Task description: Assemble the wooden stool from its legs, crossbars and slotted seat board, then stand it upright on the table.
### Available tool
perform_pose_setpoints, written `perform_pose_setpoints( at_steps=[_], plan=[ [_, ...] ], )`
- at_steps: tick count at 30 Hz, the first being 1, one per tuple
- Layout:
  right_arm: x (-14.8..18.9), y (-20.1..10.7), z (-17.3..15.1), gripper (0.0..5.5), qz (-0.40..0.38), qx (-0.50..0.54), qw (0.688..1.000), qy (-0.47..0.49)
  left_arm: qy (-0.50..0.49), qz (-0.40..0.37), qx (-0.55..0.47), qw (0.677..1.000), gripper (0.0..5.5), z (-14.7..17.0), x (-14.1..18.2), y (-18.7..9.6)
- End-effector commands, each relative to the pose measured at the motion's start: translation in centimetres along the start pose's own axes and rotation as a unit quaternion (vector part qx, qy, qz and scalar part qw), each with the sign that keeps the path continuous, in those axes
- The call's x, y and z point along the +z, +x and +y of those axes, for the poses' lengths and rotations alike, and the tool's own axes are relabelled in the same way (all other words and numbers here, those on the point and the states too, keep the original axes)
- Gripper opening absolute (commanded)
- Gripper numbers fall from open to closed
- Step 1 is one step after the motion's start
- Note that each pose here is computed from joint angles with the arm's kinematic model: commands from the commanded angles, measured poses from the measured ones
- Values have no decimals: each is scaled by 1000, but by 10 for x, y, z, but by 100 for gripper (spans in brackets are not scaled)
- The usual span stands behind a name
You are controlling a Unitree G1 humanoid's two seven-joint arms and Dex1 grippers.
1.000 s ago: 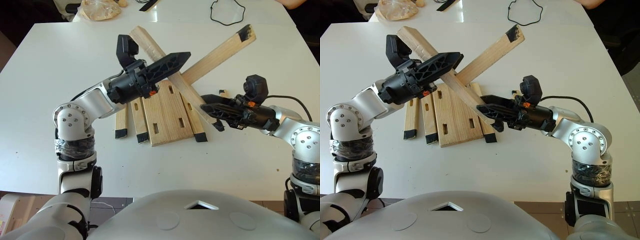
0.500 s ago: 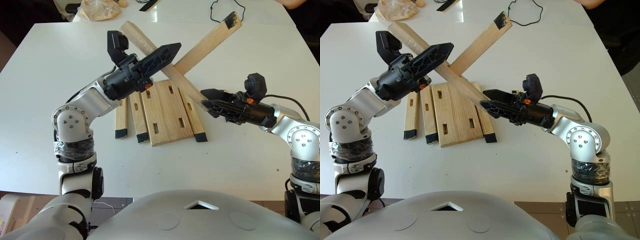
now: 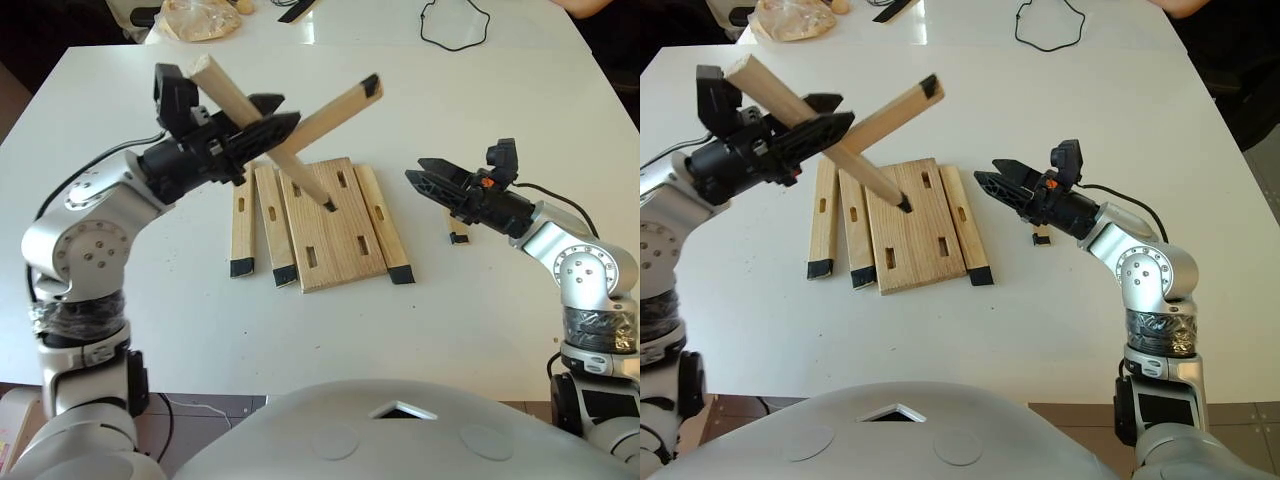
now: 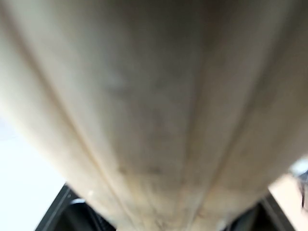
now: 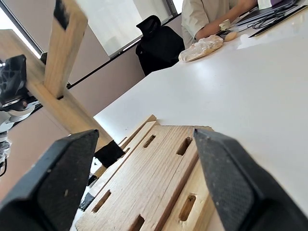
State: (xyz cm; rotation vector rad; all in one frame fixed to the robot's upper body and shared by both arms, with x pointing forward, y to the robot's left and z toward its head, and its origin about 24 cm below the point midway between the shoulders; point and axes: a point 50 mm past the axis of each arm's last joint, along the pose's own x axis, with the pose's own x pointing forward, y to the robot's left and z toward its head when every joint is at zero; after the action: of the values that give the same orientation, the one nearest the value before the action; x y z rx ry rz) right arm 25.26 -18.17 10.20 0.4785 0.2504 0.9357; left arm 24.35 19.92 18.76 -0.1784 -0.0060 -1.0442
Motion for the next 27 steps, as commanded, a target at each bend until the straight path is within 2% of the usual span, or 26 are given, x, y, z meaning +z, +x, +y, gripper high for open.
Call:
perform_pose_setpoints(
  at_steps=[1,5,18,27],
  plan=[
    [1,1,-3,362,-9,-15,1000,-10,11,25,-29,999,209,-9,3,-11],
    [-2,-5,-3,362,-1,-16,1000,-17,-14,64,-46,997,209,-17,-10,-17],
    [3,-6,-9,362,6,-18,999,-30,-26,93,-46,994,209,-14,-38,-11],
    [-2,-7,-7,362,14,-18,999,-30,57,154,-42,986,208,-7,-44,-16]
  ],
)
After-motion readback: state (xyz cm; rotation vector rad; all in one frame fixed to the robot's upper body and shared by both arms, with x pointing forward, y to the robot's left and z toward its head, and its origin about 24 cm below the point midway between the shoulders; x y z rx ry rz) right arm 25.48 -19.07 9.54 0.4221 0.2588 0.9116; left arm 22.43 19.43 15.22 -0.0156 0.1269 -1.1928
